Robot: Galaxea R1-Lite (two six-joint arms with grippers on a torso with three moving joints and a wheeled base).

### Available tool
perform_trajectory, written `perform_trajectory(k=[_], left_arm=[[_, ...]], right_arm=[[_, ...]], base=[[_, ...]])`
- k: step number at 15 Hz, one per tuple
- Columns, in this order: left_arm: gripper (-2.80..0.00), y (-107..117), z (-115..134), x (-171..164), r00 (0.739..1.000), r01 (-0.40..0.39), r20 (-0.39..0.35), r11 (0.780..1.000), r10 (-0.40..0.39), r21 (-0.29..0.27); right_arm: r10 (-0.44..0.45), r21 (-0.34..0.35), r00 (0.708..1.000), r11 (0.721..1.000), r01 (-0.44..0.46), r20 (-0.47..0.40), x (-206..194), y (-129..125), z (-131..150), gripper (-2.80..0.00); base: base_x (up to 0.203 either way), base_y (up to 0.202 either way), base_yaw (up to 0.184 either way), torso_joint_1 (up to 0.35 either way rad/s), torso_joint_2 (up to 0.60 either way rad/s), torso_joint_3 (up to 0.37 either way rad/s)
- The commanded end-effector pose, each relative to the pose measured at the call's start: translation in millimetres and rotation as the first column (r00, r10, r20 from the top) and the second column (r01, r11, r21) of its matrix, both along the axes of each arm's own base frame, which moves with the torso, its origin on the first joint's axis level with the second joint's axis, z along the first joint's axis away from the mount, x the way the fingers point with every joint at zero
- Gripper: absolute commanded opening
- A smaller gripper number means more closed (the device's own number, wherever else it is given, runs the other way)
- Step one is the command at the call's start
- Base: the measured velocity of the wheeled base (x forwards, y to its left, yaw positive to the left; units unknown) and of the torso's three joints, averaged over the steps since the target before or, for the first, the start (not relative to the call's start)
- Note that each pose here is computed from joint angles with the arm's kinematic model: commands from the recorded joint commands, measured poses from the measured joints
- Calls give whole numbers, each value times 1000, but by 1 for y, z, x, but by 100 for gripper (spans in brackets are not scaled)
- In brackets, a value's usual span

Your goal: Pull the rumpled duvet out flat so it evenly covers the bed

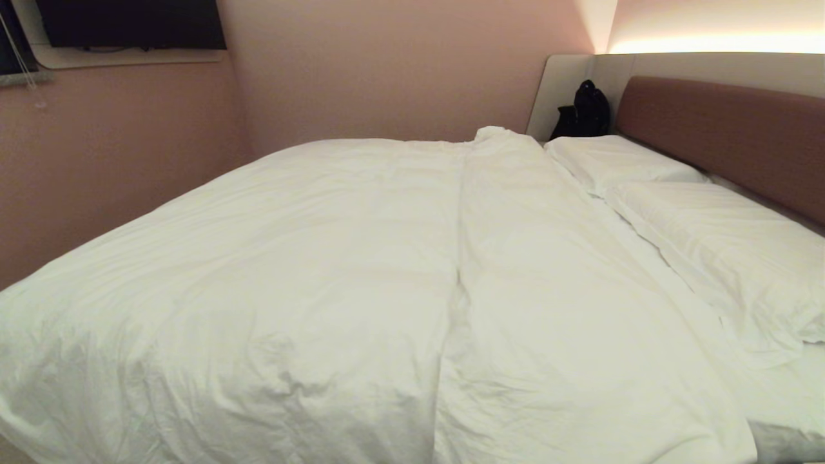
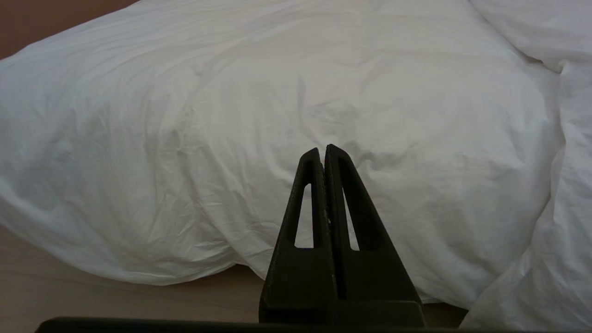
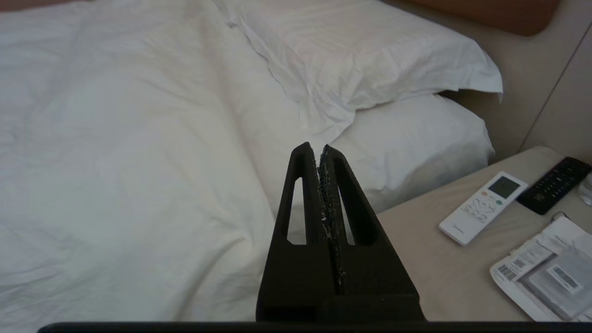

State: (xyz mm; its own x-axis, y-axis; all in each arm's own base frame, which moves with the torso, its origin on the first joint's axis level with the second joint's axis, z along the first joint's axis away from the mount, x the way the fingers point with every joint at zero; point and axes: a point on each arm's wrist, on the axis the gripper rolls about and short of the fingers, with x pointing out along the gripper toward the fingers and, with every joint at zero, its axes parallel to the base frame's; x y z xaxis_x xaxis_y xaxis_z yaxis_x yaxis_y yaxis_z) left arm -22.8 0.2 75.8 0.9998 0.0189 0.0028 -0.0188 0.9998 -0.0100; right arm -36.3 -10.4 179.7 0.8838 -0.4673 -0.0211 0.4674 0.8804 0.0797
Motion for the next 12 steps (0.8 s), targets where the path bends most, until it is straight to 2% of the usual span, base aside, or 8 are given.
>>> perform_trajectory(k=[1, 5, 10, 11, 12], left_arm=[[-280, 0, 0, 0, 1000, -1, 0, 1000, 1, -1], [-280, 0, 0, 0, 1000, -1, 0, 1000, 1, -1], [-280, 0, 0, 0, 1000, -1, 0, 1000, 1, -1], [-280, 0, 0, 0, 1000, -1, 0, 1000, 1, -1], [-280, 0, 0, 0, 1000, -1, 0, 1000, 1, -1]], right_arm=[[23, -18, 997, 1000, -22, 73, -15, 0, -9, -280], [98, -65, 980, 994, -87, 175, -34, 2, -23, -280], [234, -116, 946, 970, -213, 225, -34, 5, -17, -280], [307, -162, 926, 947, -276, 217, -32, 7, -17, -280], [337, -190, 919, 935, -300, 206, -29, 7, -20, -280]], base=[[0, 0, 0, 0, 0, 0], [0, 0, 0, 0, 0, 0], [0, 0, 0, 0, 0, 0], [0, 0, 0, 0, 0, 0], [0, 0, 0, 0, 0, 0]])
